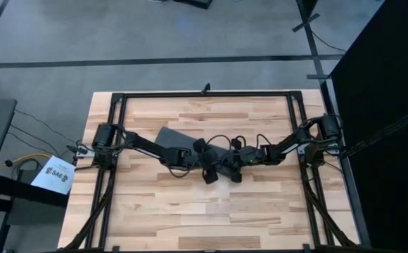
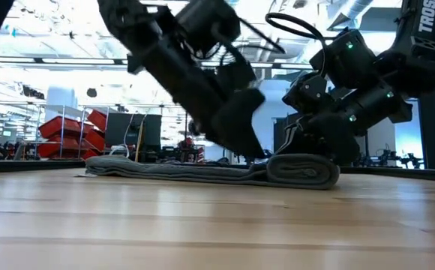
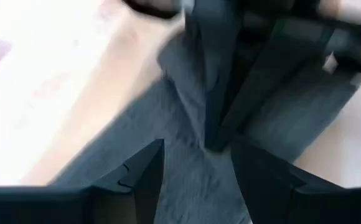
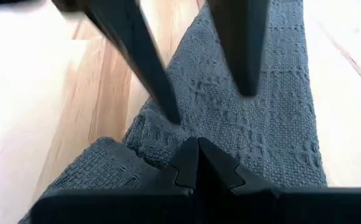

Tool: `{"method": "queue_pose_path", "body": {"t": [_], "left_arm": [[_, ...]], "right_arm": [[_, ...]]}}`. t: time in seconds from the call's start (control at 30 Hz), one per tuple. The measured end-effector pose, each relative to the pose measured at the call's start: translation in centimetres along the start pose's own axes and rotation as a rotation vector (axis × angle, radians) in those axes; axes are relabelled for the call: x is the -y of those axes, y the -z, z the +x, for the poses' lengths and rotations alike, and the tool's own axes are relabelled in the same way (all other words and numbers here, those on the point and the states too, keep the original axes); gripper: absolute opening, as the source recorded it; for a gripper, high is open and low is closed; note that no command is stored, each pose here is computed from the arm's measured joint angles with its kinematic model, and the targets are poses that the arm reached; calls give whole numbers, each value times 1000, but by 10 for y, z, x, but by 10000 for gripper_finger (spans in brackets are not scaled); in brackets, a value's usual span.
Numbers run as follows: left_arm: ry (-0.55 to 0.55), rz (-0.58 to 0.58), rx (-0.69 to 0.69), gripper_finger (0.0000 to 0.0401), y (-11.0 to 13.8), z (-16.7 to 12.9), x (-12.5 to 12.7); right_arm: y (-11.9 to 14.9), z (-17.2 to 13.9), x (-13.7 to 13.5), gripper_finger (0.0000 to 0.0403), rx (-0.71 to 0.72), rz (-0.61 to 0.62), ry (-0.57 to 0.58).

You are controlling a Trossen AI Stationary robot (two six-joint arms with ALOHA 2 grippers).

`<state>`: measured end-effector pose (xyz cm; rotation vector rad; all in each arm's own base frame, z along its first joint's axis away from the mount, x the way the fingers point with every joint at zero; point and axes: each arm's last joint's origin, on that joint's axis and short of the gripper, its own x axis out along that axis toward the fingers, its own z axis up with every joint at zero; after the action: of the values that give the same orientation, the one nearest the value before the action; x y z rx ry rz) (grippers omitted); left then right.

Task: Roll towel
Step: Roll the gray towel

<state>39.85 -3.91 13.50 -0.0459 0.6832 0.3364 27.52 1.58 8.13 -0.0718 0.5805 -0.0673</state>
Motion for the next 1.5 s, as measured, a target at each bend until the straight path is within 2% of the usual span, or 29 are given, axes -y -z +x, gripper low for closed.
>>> {"method": "queue_pose_path", "body": {"t": [0.1,0.23,0.5,0.67,0.9,1.13,1.2,1.3,1.4,1.5], "left_arm": [[18,30,-17,173,12,14,3],[66,4,-11,173,19,25,7],[70,1,-22,173,20,24,9],[73,4,-27,173,21,24,10],[86,19,-7,173,18,23,12],[107,7,-26,173,-12,19,19],[97,55,-78,173,-25,16,21],[88,151,-120,173,-48,9,22],[91,254,-66,173,-72,4,19],[120,347,5,173,-82,8,10]], "right_arm": [[-1,-2,0,0,-6,-4,-1],[-7,-11,2,0,-25,-29,-5],[-28,-46,3,0,-44,-69,-1],[-32,-75,-5,0,25,-7,-44],[-3,-98,-8,0,12,140,-39],[12,-105,-23,0,-68,192,-88],[12,-111,-30,0,-75,200,-117],[19,-120,-39,0,-120,213,-91],[27,-127,-45,0,-154,233,-32],[34,-131,-50,0,-184,261,3]]}}
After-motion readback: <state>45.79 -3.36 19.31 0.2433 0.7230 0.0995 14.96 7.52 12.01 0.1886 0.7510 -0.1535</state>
